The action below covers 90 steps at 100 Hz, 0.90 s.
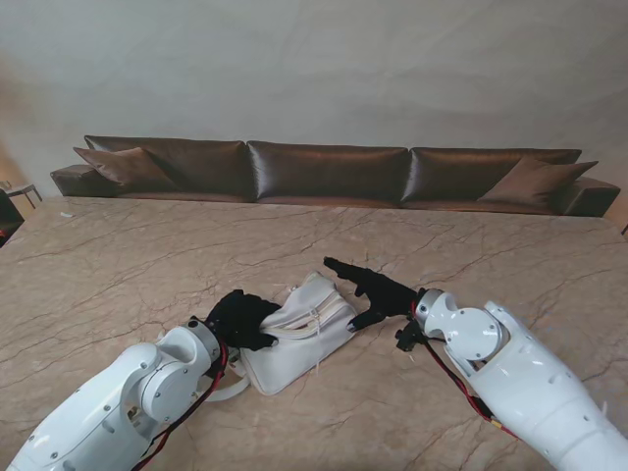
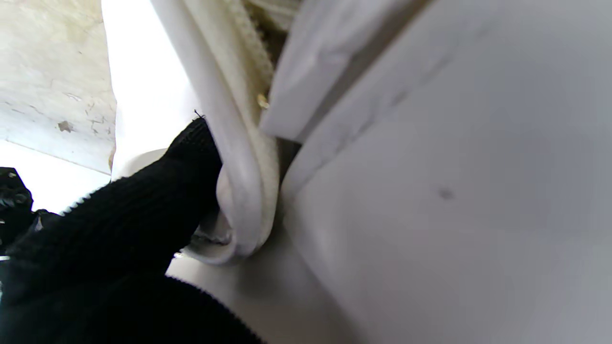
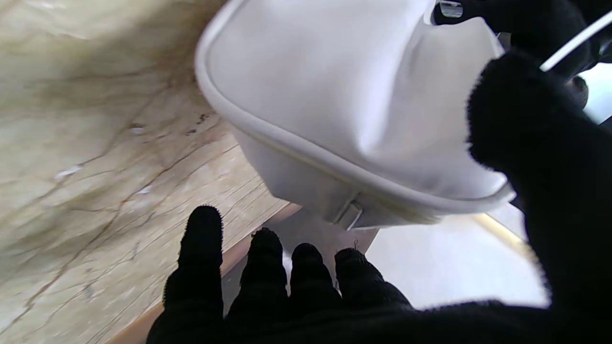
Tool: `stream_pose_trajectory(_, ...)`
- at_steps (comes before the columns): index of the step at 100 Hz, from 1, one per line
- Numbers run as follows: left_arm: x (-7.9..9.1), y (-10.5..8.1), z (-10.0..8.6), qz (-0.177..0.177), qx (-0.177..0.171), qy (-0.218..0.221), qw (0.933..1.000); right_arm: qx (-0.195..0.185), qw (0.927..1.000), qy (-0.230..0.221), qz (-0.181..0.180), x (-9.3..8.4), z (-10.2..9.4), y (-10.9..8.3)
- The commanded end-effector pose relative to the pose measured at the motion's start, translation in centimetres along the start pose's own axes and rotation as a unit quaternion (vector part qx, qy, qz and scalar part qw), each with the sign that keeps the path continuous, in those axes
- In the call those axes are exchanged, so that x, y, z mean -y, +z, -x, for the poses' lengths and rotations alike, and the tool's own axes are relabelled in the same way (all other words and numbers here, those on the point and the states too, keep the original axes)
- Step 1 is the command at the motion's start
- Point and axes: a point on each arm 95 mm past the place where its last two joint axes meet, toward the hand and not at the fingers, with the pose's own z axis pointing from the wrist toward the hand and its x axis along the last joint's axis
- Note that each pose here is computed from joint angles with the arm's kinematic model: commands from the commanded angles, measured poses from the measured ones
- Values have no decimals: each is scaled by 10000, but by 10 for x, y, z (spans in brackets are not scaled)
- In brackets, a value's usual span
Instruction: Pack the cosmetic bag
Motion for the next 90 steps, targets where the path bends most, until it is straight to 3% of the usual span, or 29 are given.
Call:
stream_pose_trajectory(1, -7, -2, 2, 140, -33, 33, 9999, -192, 9998, -112, -11, -2, -11, 10)
stream_pose_trajectory(33, -3, 2, 3, 176, -349, 140, 9991, -356, 9987, -191, -298, 8, -3, 36)
stream_pose_trajectory(56, 1, 7, 4, 134, -440, 76, 9989, -544, 9985, -85, 25, 22, 2, 46)
stream_pose_trajectory(90, 5, 5, 8, 49, -328, -354, 9988, -527, 9979, 351, -103, 37, 11, 48)
